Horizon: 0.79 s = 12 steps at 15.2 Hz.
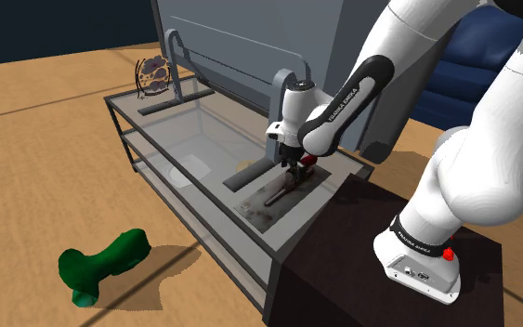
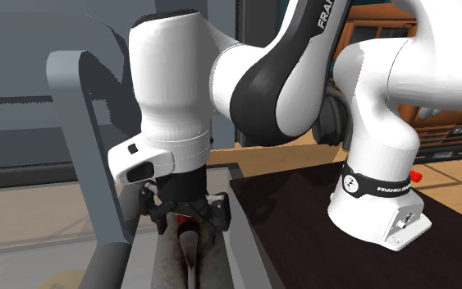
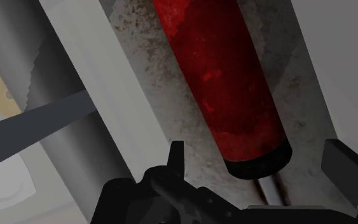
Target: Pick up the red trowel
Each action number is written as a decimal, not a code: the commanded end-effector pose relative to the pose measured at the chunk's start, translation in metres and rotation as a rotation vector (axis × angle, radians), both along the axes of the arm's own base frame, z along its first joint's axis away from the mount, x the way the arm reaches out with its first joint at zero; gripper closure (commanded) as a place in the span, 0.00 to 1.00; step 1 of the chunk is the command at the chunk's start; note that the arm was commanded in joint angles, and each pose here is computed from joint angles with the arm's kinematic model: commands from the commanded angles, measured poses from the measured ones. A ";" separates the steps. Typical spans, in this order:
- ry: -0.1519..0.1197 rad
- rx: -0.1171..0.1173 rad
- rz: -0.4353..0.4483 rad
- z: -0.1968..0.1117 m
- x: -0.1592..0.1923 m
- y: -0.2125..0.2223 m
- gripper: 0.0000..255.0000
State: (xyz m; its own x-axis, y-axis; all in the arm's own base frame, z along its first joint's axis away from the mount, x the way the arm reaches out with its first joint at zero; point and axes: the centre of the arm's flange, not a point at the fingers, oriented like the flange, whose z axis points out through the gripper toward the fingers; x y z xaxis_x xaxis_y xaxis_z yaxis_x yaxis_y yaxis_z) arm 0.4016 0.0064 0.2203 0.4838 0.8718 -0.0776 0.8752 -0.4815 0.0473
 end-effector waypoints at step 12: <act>-0.001 0.000 0.000 0.002 0.001 0.000 1.00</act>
